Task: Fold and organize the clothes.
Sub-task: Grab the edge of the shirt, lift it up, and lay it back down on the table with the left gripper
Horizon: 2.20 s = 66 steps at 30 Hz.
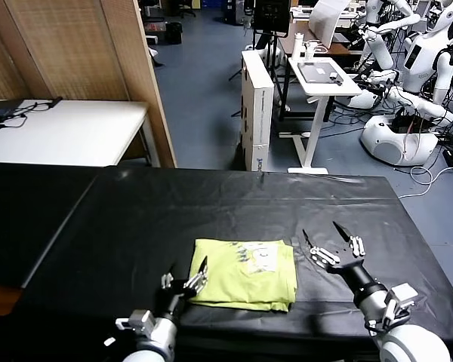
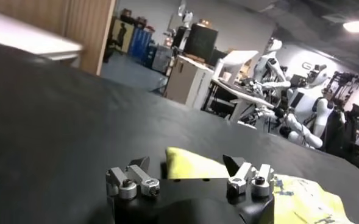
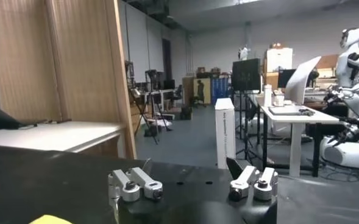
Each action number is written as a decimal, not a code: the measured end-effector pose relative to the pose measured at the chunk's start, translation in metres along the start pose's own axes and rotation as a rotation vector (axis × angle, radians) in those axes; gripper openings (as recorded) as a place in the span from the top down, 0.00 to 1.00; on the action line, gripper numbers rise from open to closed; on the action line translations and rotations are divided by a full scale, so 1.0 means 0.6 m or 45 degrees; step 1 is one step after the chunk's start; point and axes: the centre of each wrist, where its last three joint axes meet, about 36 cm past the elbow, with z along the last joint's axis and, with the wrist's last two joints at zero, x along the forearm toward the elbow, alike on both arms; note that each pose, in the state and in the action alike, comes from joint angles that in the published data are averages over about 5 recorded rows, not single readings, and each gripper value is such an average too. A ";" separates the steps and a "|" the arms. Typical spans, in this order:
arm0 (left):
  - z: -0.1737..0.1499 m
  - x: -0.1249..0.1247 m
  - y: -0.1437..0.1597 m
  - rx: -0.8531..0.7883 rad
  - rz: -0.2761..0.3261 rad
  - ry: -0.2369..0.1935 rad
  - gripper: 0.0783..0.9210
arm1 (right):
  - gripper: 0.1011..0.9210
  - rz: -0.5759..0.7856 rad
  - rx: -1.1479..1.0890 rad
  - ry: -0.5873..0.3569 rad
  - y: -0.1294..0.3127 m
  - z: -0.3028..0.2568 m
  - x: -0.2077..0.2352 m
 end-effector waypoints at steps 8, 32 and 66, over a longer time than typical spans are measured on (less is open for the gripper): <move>0.014 -0.015 -0.004 0.042 0.004 0.013 0.02 | 0.02 0.000 0.001 -0.005 0.002 -0.004 0.004; 0.021 -0.014 -0.010 0.099 0.015 0.023 0.89 | 0.02 0.005 0.015 0.011 0.002 0.003 0.000; -0.329 0.114 0.220 -0.505 -0.306 -0.122 0.88 | 0.02 0.054 0.022 0.059 -0.004 0.049 -0.019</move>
